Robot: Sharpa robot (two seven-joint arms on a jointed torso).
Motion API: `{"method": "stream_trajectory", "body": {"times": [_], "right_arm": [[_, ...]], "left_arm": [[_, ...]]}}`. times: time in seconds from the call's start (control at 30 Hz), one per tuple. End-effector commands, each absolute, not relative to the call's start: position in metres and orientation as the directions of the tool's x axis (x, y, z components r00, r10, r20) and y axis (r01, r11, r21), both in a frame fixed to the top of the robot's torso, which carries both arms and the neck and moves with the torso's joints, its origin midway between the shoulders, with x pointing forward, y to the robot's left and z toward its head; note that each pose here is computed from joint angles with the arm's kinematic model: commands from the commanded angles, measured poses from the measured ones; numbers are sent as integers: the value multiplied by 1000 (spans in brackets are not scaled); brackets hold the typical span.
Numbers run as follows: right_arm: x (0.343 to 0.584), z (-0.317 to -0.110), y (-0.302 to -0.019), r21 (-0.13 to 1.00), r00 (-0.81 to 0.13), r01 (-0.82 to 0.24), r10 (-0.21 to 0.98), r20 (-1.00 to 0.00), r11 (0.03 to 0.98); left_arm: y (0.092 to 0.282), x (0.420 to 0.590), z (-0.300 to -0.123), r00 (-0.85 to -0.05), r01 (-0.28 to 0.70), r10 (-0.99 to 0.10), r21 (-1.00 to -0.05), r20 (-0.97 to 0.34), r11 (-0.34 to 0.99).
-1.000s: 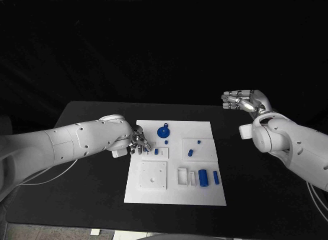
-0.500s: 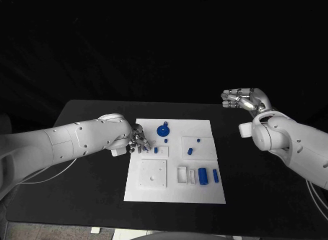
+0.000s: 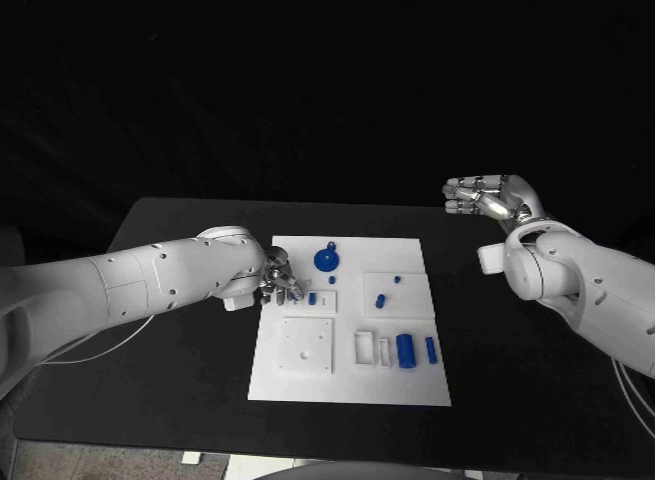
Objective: Assemble the parts on the task board
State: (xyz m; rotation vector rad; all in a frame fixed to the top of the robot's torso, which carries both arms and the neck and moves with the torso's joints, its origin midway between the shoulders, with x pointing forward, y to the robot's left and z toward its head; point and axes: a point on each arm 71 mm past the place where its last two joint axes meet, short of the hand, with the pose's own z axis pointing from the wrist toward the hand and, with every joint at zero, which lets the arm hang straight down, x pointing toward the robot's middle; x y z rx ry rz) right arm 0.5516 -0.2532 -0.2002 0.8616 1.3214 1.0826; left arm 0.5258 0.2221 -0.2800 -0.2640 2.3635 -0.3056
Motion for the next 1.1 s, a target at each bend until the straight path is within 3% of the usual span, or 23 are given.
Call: {"method": "stream_trajectory", "body": {"times": [0.03,1.1], "right_arm": [[551,-200,-252,947,-81,-123,948,-309,298],[551,-201,-251,947,-82,-124,948,-308,297]], "left_arm": [[219,524,-280,-729,-68,-242,-284,-641,957],[218,523,-284,-730,-27,-187,-246,-658,969]]}}
